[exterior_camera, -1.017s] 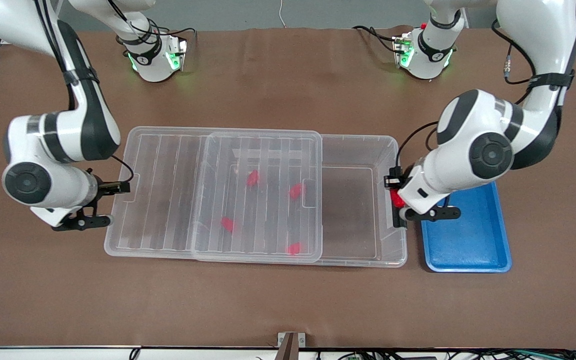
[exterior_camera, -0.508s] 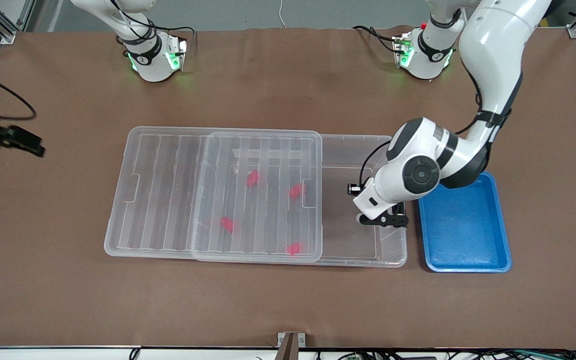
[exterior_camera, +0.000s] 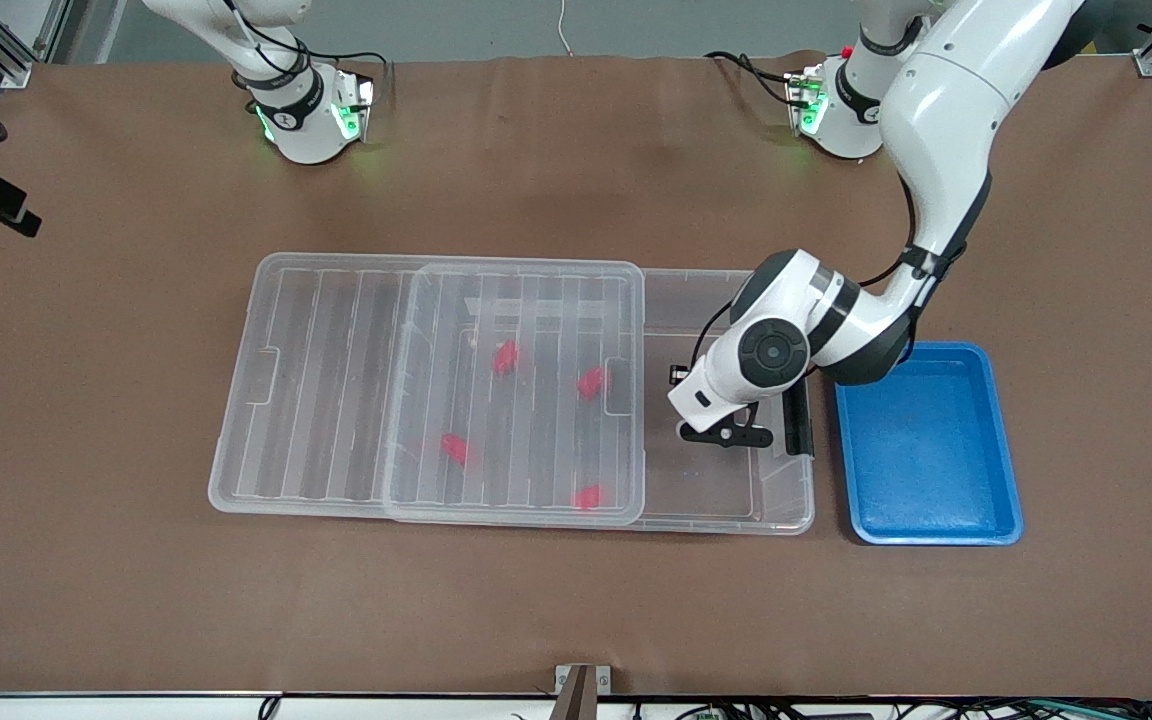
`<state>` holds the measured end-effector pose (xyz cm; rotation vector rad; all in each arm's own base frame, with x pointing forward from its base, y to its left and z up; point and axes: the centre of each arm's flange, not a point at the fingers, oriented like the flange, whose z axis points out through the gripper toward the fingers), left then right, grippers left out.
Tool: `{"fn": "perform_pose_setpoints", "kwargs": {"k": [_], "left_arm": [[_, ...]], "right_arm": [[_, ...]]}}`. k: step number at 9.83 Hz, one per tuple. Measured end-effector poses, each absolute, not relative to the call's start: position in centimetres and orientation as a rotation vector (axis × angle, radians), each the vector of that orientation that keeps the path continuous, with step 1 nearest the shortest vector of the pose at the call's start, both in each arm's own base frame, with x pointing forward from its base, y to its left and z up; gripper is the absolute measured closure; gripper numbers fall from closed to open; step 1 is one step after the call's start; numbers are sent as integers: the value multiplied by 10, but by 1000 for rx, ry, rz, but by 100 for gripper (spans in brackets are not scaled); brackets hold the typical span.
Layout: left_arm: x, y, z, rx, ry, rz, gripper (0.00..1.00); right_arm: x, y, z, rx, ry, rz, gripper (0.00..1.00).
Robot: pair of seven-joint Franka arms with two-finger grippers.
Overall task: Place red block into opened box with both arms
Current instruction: 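Lower the red block into the opened box and open the left gripper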
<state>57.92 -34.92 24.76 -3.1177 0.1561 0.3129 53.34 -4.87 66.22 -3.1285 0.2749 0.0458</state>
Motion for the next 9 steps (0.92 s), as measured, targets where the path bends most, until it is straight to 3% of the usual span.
{"fn": "perform_pose_setpoints", "kwargs": {"k": [5,9], "left_arm": [[568,-360,205,-3098,165,246,65],[583,-355,235,-3118,134,166,11]], "right_arm": [[541,-76,652,-3131,244,20,0],[541,-79,652,-3131,245,22,0]]}}
